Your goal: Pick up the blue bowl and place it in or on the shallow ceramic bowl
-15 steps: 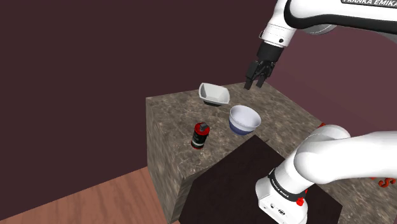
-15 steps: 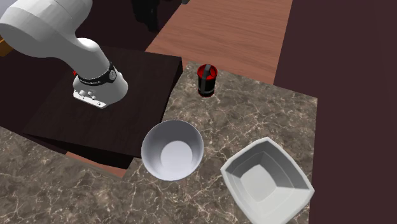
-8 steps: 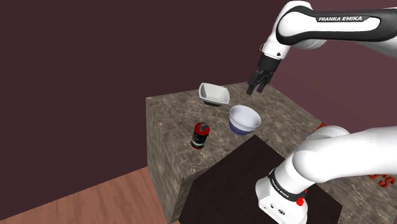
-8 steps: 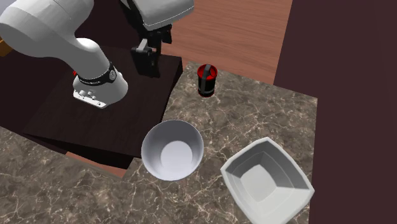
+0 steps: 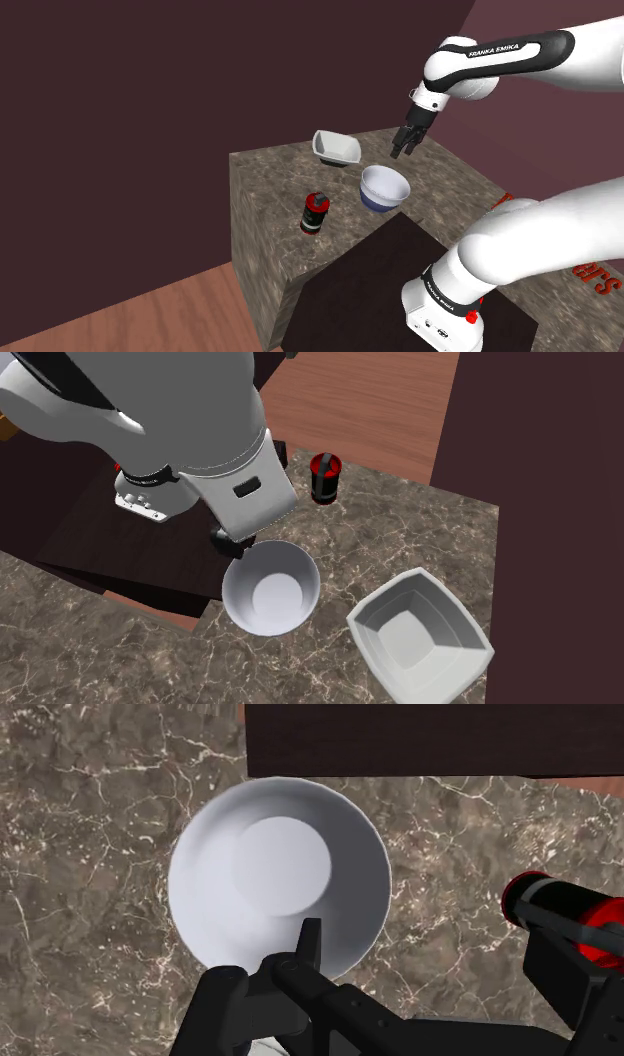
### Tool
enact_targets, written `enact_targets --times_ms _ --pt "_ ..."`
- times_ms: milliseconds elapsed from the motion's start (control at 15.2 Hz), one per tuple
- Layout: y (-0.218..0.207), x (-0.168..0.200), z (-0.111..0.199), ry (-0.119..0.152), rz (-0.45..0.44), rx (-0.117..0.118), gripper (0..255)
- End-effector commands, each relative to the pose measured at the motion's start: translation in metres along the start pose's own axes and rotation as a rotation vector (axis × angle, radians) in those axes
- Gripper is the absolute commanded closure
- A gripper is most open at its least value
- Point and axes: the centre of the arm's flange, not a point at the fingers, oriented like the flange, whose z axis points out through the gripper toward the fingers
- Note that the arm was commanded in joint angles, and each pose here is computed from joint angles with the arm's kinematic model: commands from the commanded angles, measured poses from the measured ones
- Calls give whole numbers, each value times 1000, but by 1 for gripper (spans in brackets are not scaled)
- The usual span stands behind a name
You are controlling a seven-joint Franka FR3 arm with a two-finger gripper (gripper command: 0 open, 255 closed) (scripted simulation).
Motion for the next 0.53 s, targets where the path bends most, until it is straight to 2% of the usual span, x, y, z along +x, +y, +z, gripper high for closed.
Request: enact_targets --times_ms 0,462 --pt "23 3 16 1 -2 4 0" --pt "103 19 64 3 -4 21 0"
